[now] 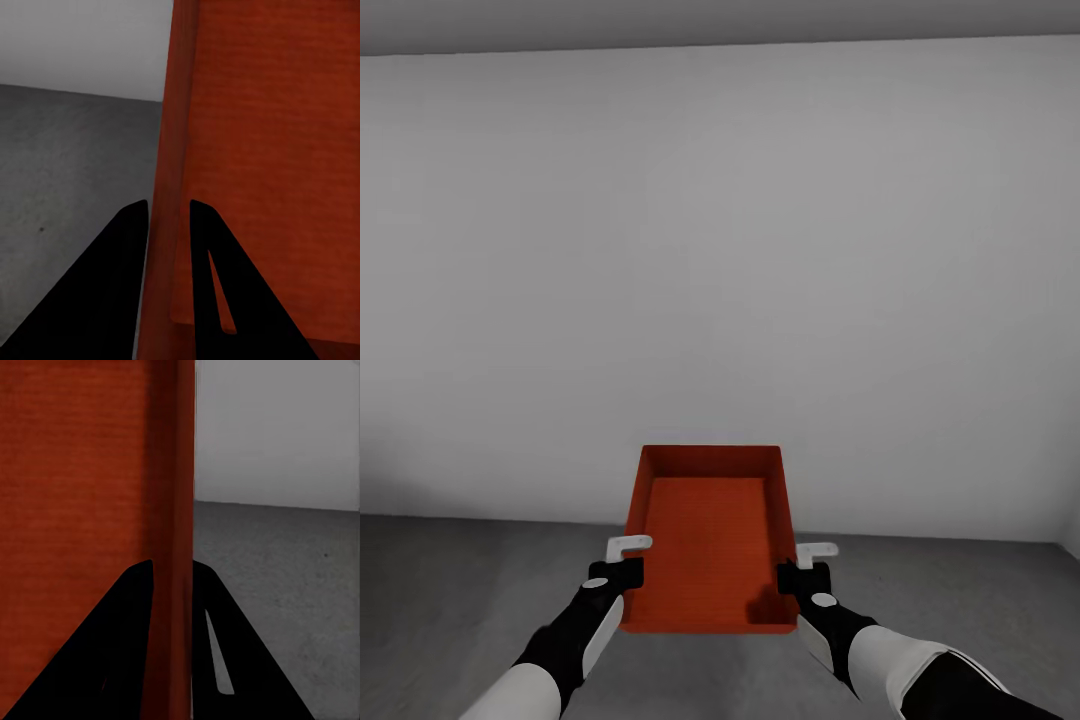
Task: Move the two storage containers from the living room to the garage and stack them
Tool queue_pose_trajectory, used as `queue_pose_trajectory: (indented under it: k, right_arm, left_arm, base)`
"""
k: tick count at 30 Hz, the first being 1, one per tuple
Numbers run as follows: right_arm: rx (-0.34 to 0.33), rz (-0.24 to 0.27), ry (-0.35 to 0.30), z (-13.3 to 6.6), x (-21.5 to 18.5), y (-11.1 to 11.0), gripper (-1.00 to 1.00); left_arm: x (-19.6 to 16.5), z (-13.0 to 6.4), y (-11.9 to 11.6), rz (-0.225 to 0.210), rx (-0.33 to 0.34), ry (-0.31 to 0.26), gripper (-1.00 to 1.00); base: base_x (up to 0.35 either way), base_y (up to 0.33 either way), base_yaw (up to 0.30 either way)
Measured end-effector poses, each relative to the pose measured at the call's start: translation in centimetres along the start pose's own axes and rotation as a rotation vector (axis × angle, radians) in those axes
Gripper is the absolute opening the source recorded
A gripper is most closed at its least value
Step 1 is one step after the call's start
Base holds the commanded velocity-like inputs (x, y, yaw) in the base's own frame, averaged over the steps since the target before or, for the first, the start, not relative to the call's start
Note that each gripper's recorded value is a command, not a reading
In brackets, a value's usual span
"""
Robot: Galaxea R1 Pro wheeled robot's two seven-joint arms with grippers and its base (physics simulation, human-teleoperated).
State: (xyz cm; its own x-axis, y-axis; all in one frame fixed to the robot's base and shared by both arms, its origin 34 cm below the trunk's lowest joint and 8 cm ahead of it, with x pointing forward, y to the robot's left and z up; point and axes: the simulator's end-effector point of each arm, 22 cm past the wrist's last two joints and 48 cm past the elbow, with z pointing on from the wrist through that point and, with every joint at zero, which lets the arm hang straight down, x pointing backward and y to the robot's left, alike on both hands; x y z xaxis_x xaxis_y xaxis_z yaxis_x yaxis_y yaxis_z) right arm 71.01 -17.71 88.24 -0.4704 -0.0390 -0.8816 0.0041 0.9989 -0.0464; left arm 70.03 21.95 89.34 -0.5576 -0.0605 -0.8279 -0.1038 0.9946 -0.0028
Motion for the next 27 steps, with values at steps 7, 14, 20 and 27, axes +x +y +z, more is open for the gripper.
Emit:
queue_pose_trajectory:
  k: [7, 14, 20, 27]
  right_arm:
    - [0.0, 0.0, -0.001, 0.01, -0.05, 0.0, -1.0]
    - [0.0, 0.0, -0.001, 0.02, -0.06, 0.01, -1.0]
    - [0.0, 0.0, -0.001, 0.06, -0.07, 0.01, -1.0]
    - [0.0, -0.001, 0.002, 0.14, 0.11, 0.02, -1.0]
  left_arm:
    - [-0.05, -0.01, 0.0, 0.0, 0.0, -0.001, -1.0]
    - [-0.04, 0.0, 0.0, 0.0, 0.0, -0.001, -1.0]
    - [-0.04, 0.04, 0.01, 0.0, 0.0, -0.001, -1.0]
    - [0.13, 0.14, 0.01, -0.001, 0.0, 0.002, -1.0]
  base:
    - [0.303, 0.158, 0.004]
    - [0.279, 0.097, 0.0]
    - [0.086, 0.011, 0.0]
    - [0.007, 0.001, 0.0]
